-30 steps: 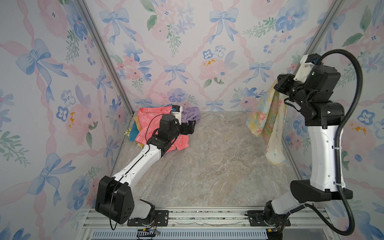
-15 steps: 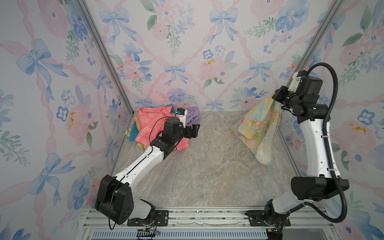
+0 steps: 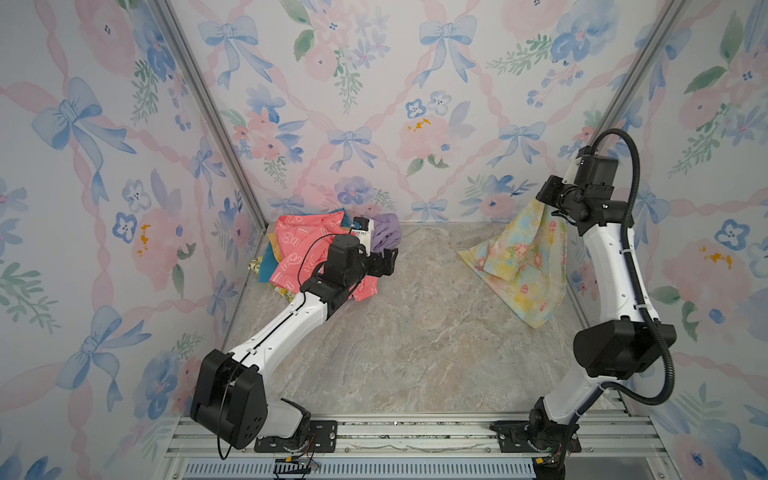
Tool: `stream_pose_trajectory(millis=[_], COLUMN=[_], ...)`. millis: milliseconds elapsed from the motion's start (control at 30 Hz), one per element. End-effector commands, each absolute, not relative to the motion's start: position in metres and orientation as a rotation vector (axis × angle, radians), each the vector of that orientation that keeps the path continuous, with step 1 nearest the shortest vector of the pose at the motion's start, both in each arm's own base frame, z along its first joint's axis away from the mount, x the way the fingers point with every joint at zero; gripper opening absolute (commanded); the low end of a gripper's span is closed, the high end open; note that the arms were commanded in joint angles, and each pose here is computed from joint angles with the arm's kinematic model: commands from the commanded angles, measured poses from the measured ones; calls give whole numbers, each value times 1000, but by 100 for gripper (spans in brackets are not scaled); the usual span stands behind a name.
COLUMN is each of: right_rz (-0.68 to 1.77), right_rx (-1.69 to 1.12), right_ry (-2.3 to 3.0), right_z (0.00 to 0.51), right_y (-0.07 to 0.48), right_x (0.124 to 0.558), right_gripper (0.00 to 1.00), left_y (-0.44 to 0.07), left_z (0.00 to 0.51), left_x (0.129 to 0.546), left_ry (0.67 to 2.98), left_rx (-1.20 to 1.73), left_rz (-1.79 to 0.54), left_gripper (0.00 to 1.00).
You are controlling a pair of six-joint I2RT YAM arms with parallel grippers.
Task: Pick out a specific cloth from the pile
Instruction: 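Lower the floral cloth onto the table near the wall with the right gripper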
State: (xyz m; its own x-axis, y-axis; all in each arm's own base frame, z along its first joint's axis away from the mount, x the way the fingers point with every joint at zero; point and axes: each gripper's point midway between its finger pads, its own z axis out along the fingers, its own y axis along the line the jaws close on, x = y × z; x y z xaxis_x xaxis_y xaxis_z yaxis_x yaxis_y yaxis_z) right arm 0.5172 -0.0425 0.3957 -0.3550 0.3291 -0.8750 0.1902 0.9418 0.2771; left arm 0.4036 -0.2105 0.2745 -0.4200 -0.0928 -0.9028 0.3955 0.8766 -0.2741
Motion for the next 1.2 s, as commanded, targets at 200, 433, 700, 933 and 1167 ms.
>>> stream_pose_trajectory(millis=[200,433,700,933,1167], right_rz=[146,150,110,76,52], right_rx=[415,484,487,396,356], right_ry=[1946,2096,2367,2579,2736], right_z=[355,274,180,133,81], right_y=[-38,-20,-9,-1,8], right_x=[478,423,413,453,475], right_gripper=[0,0,0,0,0], left_y=[-208,-208,-207,-204,-200], left_z=[264,262,262,263,262], left_x=[409,410,409,409,411], left_ry=[1949,1955,1955,1950,1951], left_rx=[228,225,223,221,217], left_rz=[-522,-523,-518,-504,-485], left_gripper=[93,92,93,92,93])
